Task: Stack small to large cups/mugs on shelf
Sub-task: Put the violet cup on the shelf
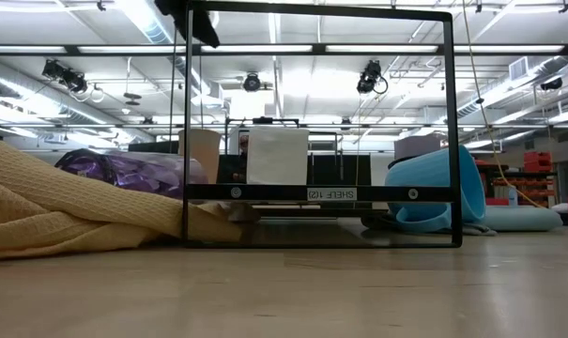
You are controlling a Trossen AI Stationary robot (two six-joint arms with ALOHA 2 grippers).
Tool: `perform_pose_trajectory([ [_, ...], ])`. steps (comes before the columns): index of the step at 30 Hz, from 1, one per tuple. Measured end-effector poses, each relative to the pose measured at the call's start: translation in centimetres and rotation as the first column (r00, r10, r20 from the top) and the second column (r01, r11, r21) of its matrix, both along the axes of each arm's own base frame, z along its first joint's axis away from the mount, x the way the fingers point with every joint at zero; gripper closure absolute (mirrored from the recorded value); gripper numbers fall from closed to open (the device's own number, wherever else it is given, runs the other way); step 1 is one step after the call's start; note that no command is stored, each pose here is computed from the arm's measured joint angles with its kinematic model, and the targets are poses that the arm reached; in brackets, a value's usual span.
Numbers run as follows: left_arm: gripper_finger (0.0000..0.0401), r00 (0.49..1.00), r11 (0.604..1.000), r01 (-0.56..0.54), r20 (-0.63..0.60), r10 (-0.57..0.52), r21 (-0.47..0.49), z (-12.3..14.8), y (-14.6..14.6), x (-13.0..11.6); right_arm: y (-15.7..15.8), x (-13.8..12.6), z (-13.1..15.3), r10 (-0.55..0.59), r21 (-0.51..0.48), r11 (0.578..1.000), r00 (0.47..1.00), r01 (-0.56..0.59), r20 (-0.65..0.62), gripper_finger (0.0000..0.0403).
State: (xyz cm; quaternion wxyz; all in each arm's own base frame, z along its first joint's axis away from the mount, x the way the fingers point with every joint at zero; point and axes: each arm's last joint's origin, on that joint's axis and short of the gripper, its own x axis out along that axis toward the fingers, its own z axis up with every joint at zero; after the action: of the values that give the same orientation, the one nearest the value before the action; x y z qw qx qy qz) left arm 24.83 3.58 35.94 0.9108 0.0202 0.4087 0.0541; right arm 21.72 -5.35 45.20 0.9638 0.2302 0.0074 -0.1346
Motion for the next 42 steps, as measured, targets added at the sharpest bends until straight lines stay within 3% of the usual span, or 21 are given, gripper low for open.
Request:
perform_pose_trajectory([
  [14,0.0288,0.994,0.986,-0.078,-0.086,0.066,-0.149,-0.6,-0.9,-0.6,2.3,-0.1,-0.1,0.118,-0.219,0.967,0.990,-0.134,-0.082,0.0381],
  [21,0.0293,0.968,0.956,-0.217,-0.169,0.184,-0.200,-1.3,-1.0,-0.8,2.6,-1.4,-0.4,0.142,-0.230,0.957,0.977,-0.177,-0.161,0.0389],
  [26,0.0299,0.943,0.940,-0.272,-0.253,0.218,-0.204,-3.2,-0.6,1.0,2.7,-1.6,-0.7,0.172,-0.221,0.952,0.966,-0.213,-0.192,0.0393],
  [34,0.0284,0.899,0.964,-0.194,-0.427,0.101,-0.182,-7.8,-0.2,4.5,2.7,-1.6,-0.9,0.178,-0.213,0.951,0.961,-0.223,-0.211,0.0387],
  [42,0.0252,0.866,0.973,-0.137,-0.499,0.026,-0.187,-9.9,1.7,5.3,2.8,-1.6,-0.9,0.190,-0.202,0.951,0.959,-0.233,-0.210,0.0390],
])
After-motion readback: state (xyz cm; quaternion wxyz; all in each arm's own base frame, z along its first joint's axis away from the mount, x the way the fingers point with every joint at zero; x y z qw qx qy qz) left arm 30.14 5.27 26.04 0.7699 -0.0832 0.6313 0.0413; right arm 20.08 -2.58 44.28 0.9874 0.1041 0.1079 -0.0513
